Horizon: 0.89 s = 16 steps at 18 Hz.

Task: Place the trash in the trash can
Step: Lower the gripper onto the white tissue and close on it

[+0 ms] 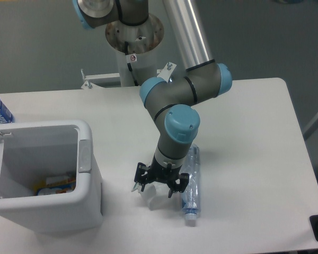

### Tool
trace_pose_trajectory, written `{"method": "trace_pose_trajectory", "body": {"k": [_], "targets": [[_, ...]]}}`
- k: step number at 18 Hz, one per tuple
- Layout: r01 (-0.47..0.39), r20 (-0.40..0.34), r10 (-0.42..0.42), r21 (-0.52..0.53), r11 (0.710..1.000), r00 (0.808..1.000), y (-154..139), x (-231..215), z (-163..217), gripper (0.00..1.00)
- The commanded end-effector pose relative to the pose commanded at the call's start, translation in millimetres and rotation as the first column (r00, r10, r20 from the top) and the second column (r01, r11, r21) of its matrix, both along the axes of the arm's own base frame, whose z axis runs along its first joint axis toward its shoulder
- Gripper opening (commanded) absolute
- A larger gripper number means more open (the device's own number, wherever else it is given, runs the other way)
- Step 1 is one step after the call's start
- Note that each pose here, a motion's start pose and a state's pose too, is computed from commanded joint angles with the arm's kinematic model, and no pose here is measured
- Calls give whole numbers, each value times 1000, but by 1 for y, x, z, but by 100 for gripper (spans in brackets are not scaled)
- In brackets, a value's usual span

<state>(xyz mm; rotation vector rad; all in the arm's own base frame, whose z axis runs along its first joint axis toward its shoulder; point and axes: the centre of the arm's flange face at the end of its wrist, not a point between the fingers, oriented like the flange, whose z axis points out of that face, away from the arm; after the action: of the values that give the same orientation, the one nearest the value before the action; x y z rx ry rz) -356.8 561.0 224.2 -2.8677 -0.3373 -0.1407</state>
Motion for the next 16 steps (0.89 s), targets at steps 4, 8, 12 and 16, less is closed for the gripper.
{"method": "trace_pose_trajectory", "body": {"k": [4, 8, 12, 16], "targets": [[-21, 1, 21, -2, 1000, 1000, -1, 1, 3, 21], [-23, 4, 23, -4, 1000, 1000, -3, 3, 4, 5], [-21, 2, 21, -2, 1000, 1000, -4, 5, 7, 3], [-23, -17, 23, 27, 999, 1000, -6, 1, 27, 3]]}}
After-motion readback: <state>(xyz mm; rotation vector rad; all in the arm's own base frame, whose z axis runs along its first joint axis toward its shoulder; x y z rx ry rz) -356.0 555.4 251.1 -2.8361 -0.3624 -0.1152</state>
